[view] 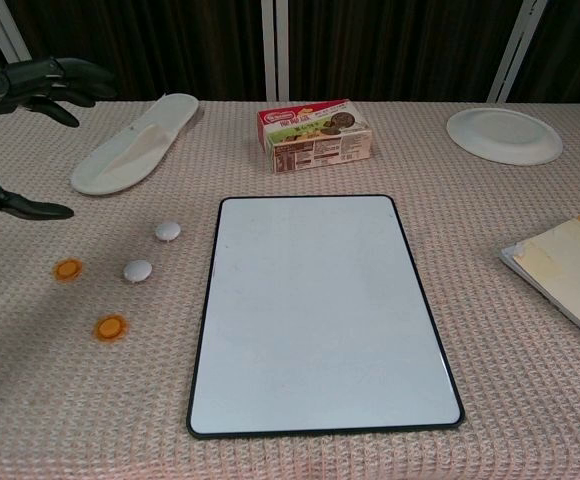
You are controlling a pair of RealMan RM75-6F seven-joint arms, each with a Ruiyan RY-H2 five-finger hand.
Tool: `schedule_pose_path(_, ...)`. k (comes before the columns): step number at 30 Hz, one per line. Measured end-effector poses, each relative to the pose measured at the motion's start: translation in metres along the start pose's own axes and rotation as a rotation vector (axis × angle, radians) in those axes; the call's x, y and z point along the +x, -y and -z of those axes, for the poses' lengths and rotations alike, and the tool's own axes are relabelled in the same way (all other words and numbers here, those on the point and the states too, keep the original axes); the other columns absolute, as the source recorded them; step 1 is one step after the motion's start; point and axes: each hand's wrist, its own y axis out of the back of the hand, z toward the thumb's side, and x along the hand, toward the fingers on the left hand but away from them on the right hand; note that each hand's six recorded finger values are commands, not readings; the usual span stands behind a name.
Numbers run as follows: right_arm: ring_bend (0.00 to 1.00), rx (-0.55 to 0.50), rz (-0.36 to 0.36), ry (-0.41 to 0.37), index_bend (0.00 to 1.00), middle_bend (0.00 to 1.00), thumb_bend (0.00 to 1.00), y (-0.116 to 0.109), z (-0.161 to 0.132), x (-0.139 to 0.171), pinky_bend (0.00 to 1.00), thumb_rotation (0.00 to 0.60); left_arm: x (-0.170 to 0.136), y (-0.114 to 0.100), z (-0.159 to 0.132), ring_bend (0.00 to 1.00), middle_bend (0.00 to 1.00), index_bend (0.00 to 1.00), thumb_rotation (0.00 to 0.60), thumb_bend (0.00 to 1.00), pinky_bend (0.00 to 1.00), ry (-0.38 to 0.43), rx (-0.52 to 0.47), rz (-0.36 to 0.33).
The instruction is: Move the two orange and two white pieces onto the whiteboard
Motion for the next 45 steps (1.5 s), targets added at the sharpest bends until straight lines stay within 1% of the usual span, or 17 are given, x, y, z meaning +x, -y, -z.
schedule_pose_path(11, 0.00, 0.004, 0.016, 0.022, 0.00, 0.00, 0.18, -0.007, 0.007, 0.008, 0.00, 0.600, -0.001, -0.003, -0.005, 0.14, 0.12, 0.11, 0.600, 0.04, 0.21, 0.014, 0.032, -0.004)
schedule_pose_path(13, 0.00, 0.005, 0.017, 0.027, 0.00, 0.00, 0.18, -0.008, 0.008, 0.009, 0.00, 0.600, -0.002, -0.003, -0.005, 0.14, 0.12, 0.12, 0.600, 0.04, 0.21, 0.013, 0.045, -0.002)
schedule_pose_path(16, 0.00, 0.006, 0.027, 0.036, 0.00, 0.00, 0.19, -0.011, 0.011, 0.010, 0.00, 0.600, -0.004, -0.003, -0.003, 0.14, 0.15, 0.19, 0.600, 0.07, 0.23, 0.000, 0.084, 0.002)
schedule_pose_path(19, 0.00, 0.013, 0.036, 0.049, 0.00, 0.00, 0.19, -0.015, 0.015, 0.012, 0.00, 0.600, -0.006, -0.002, 0.003, 0.15, 0.19, 0.24, 0.600, 0.10, 0.25, -0.024, 0.148, 0.018)
schedule_pose_path(22, 0.00, 0.030, 0.043, 0.071, 0.00, 0.00, 0.19, -0.018, 0.021, 0.015, 0.00, 0.600, -0.009, -0.001, 0.011, 0.18, 0.22, 0.30, 0.600, 0.11, 0.28, -0.053, 0.227, 0.048)
schedule_pose_path(24, 0.00, 0.050, 0.041, 0.089, 0.00, 0.00, 0.19, -0.021, 0.027, 0.018, 0.00, 0.600, -0.012, 0.001, 0.016, 0.18, 0.22, 0.30, 0.600, 0.12, 0.29, -0.075, 0.281, 0.077)
schedule_pose_path(27, 0.00, 0.069, 0.040, 0.116, 0.00, 0.00, 0.19, -0.024, 0.036, 0.023, 0.00, 0.600, -0.015, 0.008, 0.023, 0.18, 0.22, 0.31, 0.600, 0.13, 0.29, -0.102, 0.336, 0.126)
schedule_pose_path(29, 0.00, 0.069, 0.040, 0.137, 0.00, 0.00, 0.19, -0.025, 0.041, 0.026, 0.00, 0.600, -0.015, 0.016, 0.026, 0.18, 0.22, 0.31, 0.600, 0.14, 0.29, -0.112, 0.348, 0.160)
schedule_pose_path(32, 0.00, 0.075, 0.037, 0.153, 0.00, 0.00, 0.19, -0.027, 0.046, 0.031, 0.00, 0.600, -0.010, 0.029, 0.023, 0.18, 0.22, 0.31, 0.600, 0.15, 0.29, -0.101, 0.346, 0.189)
schedule_pose_path(37, 0.00, 0.079, 0.029, 0.160, 0.00, 0.00, 0.19, -0.028, 0.049, 0.035, 0.00, 0.600, 0.001, 0.046, 0.021, 0.18, 0.22, 0.32, 0.600, 0.18, 0.28, -0.079, 0.364, 0.223)
schedule_pose_path(41, 0.00, 0.089, 0.025, 0.166, 0.00, 0.00, 0.20, -0.030, 0.051, 0.037, 0.00, 0.600, 0.006, 0.052, 0.024, 0.18, 0.22, 0.38, 0.600, 0.22, 0.27, -0.084, 0.420, 0.233)
schedule_pose_path(45, 0.00, 0.092, 0.021, 0.178, 0.00, 0.00, 0.20, -0.030, 0.054, 0.037, 0.00, 0.600, 0.006, 0.056, 0.032, 0.18, 0.22, 0.38, 0.600, 0.22, 0.25, -0.110, 0.479, 0.260)
